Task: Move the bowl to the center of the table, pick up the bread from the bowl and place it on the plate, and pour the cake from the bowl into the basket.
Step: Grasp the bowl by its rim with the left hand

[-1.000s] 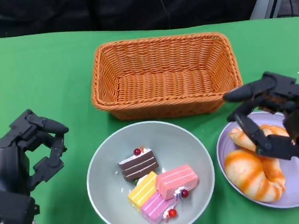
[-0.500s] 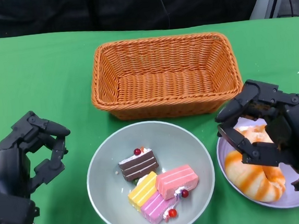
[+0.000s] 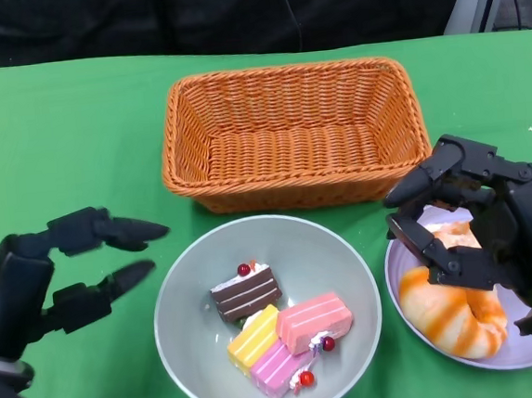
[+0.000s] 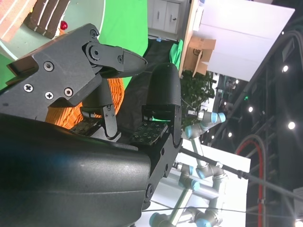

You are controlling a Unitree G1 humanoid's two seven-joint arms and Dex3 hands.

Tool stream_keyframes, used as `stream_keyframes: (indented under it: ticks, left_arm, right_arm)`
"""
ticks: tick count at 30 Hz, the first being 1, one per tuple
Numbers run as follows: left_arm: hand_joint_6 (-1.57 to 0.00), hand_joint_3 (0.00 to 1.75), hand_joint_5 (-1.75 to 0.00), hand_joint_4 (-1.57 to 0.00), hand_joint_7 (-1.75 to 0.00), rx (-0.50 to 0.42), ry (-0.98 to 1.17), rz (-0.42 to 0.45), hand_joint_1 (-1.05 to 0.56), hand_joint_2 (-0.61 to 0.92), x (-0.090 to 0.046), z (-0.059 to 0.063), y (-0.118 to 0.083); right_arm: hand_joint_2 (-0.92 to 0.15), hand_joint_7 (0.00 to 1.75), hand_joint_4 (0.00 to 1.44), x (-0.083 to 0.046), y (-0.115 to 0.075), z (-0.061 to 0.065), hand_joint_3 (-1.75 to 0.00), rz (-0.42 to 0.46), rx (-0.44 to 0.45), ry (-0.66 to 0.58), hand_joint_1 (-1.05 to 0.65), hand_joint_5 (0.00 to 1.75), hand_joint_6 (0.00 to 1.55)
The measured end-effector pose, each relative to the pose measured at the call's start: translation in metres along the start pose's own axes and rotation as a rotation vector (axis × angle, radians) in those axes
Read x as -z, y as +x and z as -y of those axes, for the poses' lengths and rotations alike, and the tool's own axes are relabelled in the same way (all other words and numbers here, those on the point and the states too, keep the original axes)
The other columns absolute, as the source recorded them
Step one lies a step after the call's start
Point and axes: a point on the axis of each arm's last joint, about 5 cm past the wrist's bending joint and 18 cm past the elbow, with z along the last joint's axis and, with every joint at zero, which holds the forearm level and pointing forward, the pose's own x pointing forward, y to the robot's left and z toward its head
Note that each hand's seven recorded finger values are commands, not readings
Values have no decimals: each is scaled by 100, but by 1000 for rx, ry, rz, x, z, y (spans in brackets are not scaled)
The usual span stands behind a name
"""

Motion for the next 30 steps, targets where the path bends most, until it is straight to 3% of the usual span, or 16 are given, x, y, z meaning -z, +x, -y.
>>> stream_keyframes:
  ticks: [4,12,20,30]
  left_arm:
    - [-74,1,-12,-72,0,128,138,83,-33,91,-10,-18,1]
    - [-73,0,-5,-69,0,321,289,134,-41,85,-16,-31,-6]
    - [-71,0,-4,-72,-1,389,358,185,-43,83,-18,-39,-12]
    - [-85,1,-8,-88,-4,433,401,309,-41,83,-20,-29,-20]
  right_arm:
    - [-58,115,71,1,0,0,-82,-17,15,5,-9,145,71]
    - [-55,118,70,0,1,-1,-89,-32,33,28,-9,148,69]
    - [-59,120,69,0,3,-2,-87,-39,50,52,-9,150,66]
    - [-64,122,67,-3,5,-5,-77,-54,91,69,-11,152,65]
